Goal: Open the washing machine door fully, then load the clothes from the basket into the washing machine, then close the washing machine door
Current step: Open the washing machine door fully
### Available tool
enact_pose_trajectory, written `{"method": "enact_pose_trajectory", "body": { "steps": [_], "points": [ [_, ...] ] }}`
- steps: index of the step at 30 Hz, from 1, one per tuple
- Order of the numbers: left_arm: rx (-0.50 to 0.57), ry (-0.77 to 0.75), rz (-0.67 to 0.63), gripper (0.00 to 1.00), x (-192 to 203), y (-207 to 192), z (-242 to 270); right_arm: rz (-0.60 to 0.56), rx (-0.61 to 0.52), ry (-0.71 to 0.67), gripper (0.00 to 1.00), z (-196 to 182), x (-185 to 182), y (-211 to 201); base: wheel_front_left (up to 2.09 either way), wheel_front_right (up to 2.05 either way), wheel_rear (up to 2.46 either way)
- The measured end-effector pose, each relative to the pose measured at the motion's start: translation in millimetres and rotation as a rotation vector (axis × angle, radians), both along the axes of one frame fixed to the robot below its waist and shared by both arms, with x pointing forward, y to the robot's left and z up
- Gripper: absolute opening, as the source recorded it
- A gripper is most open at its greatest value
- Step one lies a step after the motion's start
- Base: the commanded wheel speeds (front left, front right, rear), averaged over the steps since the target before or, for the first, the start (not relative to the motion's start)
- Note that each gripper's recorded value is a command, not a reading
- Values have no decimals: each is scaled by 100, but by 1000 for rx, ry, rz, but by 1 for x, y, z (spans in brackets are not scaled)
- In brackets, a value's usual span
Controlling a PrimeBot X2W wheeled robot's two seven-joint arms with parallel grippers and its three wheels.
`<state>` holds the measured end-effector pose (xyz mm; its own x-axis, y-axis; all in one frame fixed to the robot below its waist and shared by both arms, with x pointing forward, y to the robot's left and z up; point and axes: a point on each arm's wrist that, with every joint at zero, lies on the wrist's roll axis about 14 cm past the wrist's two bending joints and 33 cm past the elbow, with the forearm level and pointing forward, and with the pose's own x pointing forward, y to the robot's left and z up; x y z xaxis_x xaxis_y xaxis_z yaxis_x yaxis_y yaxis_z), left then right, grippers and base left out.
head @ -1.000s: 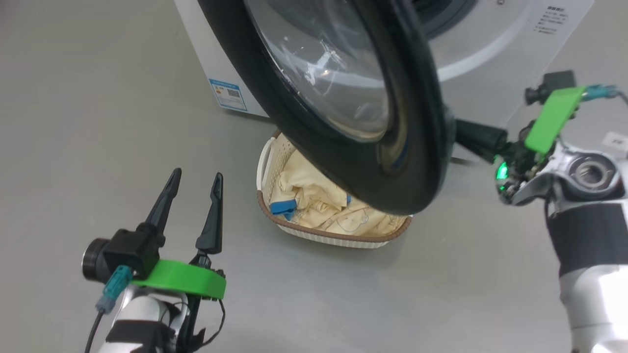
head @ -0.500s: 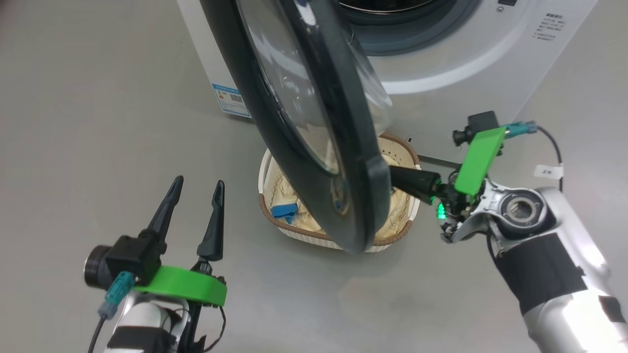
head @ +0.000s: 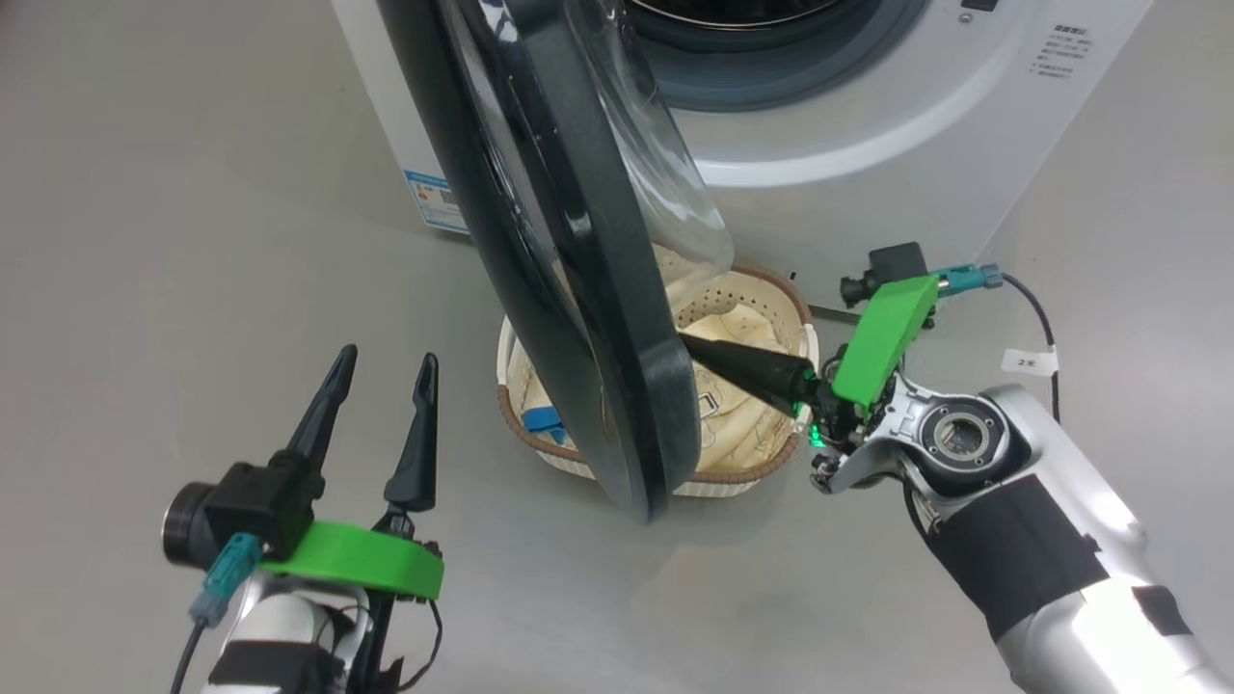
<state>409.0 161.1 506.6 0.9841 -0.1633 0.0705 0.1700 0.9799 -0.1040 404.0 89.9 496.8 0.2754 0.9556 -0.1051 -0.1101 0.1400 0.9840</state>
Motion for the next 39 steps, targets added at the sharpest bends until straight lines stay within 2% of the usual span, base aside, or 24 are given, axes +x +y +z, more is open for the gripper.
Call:
{"method": "enact_pose_trajectory", "body": {
  "steps": [1, 2, 3, 4, 5, 12, 17, 20, 27, 34, 39],
  "points": [
    [-1, -2, -2, 100, 1, -1, 0, -31, 1, -10, 0, 2, 5, -3, 0, 0, 0],
    [-1, -4, -5, 100, 1, -2, 1, -65, 1, -23, 5, 4, 10, -8, 0, 0, 0],
    [-2, -6, -8, 100, 2, -3, 2, -104, -1, -44, 33, 7, 16, -13, 0, 0, 0],
    [-3, -9, -13, 100, 2, -4, 3, -154, 0, -64, 43, 11, 24, -20, 0, 0, 0],
    [-4, -12, -17, 100, 3, -6, 3, -197, 1, -89, 100, 17, 31, -27, 0, 0, 0],
    [-8, -33, -57, 100, 9, -19, 10, -482, -61, -372, 100, 64, 67, -94, 0, 0, 0],
    [-10, -35, -83, 100, 9, -27, 10, -675, -158, -608, 100, 94, 73, -145, 0, 0, 0],
    [-12, -34, -95, 100, 9, -31, 9, -762, -244, -714, 100, 95, 67, -171, 0, 0, 0],
    [-17, -46, -105, 100, 8, -36, 14, -934, -464, -883, 100, 68, 42, -226, 0, 0, 0],
    [-21, -27, -85, 100, -2, -29, 8, -951, -684, -942, 100, 33, 15, -258, 0, 0, 0],
    [-25, -19, -61, 100, -11, -22, 5, -971, -780, -957, 100, 23, 0, -275, 0, 0, 0]
  ]
}}
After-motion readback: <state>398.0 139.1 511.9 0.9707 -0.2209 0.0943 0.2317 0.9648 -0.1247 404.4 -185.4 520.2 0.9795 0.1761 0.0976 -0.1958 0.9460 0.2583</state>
